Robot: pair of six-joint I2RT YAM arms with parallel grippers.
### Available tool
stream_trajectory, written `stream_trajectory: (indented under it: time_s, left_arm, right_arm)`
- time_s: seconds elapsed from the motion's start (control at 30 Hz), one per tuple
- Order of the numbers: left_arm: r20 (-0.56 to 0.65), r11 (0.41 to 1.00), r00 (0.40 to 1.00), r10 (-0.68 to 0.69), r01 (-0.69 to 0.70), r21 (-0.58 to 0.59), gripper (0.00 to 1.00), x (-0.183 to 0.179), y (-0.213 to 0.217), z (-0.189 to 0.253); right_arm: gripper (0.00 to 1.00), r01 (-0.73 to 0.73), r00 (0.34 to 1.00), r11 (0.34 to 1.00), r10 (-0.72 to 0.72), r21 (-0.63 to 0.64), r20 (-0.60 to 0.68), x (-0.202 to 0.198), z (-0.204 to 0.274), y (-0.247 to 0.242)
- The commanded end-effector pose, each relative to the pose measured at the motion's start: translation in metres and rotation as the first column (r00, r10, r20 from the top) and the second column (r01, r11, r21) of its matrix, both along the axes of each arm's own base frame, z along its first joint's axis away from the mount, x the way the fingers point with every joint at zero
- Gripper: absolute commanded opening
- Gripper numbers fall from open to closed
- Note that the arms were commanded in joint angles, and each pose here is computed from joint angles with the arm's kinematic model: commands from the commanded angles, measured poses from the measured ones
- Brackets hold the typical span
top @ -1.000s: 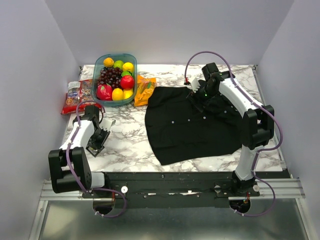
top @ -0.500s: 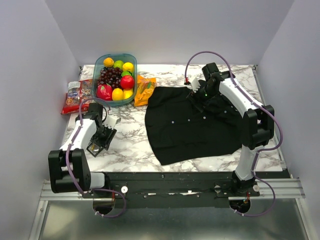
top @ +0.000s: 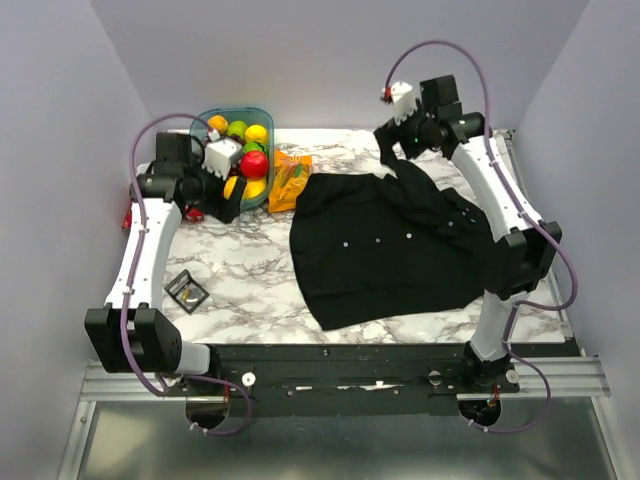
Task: Remove the brooch from the garment
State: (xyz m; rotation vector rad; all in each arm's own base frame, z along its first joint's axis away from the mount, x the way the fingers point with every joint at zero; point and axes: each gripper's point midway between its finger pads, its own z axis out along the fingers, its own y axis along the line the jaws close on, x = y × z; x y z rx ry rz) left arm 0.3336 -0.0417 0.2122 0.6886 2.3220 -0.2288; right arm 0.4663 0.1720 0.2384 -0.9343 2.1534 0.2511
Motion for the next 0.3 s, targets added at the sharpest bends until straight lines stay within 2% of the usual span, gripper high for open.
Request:
stream_trajectory:
  time_s: [0.0,0.03,0.1,0.27]
  left_arm:
    - [0.233,0.992,0.966,0.116,-0.099,-0.084,0.99,0.06,0.0,0.074]
    - [0.253,0.99,0.959,0.128,-0.107,-0.095,0.99,0.071,0.0,0.08]
    - [0.291,0.983,0.943,0.16,-0.126,-0.132,0.99,0.083,-0.001,0.103]
    - [0.248,0.961,0.938,0.241,-0.197,-0.192,0.99,0.112,-0.001,0.108]
  right_arm:
    - [1.0,0.317,0.889,0.932,-0.357,0.179,0.287,0.05,0.101,-0.032]
    - [1.0,0.367,0.848,0.899,-0.429,0.239,0.312,0.051,0.123,-0.037]
    - [1.0,0.448,0.778,0.849,-0.525,0.279,0.346,0.055,0.142,-0.053]
    - [1.0,0.494,0.725,0.812,-0.583,0.312,0.367,0.043,0.157,-0.067]
